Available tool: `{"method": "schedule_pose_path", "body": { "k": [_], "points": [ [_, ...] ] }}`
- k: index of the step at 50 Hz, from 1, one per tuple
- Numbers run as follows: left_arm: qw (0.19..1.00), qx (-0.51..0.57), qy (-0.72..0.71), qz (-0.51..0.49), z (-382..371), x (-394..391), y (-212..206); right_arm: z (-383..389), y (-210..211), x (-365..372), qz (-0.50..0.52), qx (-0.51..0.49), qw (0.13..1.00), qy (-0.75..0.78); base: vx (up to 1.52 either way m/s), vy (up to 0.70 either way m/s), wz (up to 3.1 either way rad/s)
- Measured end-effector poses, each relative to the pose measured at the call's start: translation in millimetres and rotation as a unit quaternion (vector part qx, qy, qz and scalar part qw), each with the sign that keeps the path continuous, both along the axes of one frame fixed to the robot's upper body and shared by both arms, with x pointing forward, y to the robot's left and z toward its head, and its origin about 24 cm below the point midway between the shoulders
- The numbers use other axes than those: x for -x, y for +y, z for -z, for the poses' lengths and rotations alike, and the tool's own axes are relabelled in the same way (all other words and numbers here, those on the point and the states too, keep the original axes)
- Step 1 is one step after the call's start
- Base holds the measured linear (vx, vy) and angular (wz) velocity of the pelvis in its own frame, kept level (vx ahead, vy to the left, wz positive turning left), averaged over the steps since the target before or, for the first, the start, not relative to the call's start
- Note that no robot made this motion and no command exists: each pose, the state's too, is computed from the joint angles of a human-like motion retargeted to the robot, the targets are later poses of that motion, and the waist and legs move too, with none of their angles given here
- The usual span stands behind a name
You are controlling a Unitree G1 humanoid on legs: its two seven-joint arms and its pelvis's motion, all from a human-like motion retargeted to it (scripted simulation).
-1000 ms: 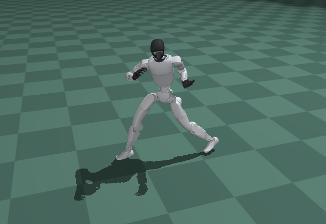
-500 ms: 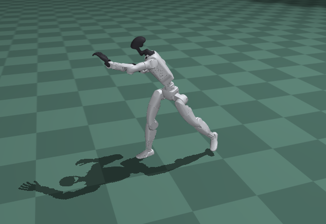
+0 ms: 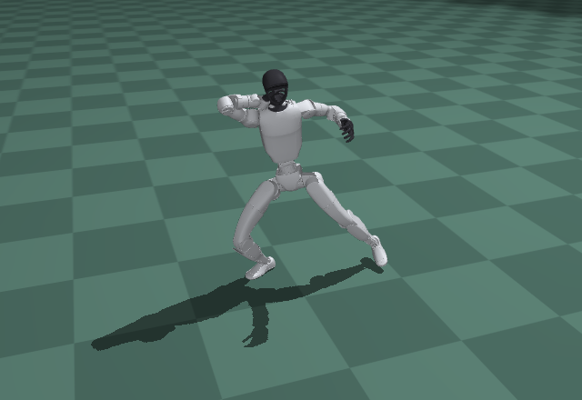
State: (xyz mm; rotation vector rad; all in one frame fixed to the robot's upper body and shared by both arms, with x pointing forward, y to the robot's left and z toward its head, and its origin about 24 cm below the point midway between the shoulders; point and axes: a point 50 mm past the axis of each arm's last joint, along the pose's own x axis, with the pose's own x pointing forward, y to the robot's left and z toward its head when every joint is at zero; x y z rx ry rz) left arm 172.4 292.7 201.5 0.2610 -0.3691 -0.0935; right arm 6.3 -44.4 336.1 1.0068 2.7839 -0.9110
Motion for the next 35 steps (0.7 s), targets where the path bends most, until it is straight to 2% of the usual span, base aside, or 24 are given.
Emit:
{"method": "schedule_pose_path", "body": {
  "k": [3, 12, 16, 19, 24, 27, 31, 33, 35],
  "points": [
    [0.997, 0.065, -0.046, -0.021, 3.8, 19.9, 0.6, -0.7, 8.4, -0.5, 0.003, 0.017, 1.000, -0.010, -0.05, -0.17, 0.74],
    [0.989, 0.119, -0.092, 0.012, 0.8, 1.5, -23.7, -28.4, -5.3, -14.9, 0.011, -0.095, 0.993, 0.070, -0.04, -0.16, 0.33],
    [0.973, 0.202, -0.098, 0.054, 5.1, -5.8, -37.6, -36.7, -24.2, -47.2, 0.074, -0.154, 0.964, 0.206, 0.06, -0.07, -0.53],
    [0.951, 0.274, -0.105, 0.094, 7.6, -8.9, -58.6, -30.6, -56.7, -92.6, 0.110, -0.228, 0.880, 0.403, 0.16, -0.13, -1.14],
    [0.907, 0.325, -0.175, 0.203, -19.5, -28.3, -127.3, 38.9, -119.8, -160.4, 0.119, -0.385, 0.616, 0.676, 0.19, -0.04, -1.65],
    [0.912, 0.231, -0.259, 0.220, -49.3, -34.4, -163.9, 93.0, -138.6, -172.5, 0.143, -0.430, 0.469, 0.758, 0.18, 0.05, -1.94],
    [0.915, -0.006, -0.350, 0.200, -95.2, -60.6, -205.5, 146.3, -154.4, -170.6, 0.225, -0.405, 0.327, 0.824, 0.15, 0.10, -1.68],
    [0.901, -0.153, -0.380, 0.142, -129.1, -98.8, -237.0, 156.9, -164.6, -168.3, 0.270, -0.397, 0.295, 0.826, 0.11, 0.14, -1.30],
    [0.868, -0.297, -0.398, 0.023, -160.0, -150.1, -277.9, 156.1, -174.3, -169.9, 0.317, -0.417, 0.301, 0.797, 0.09, 0.19, -1.13]
  ]
}}
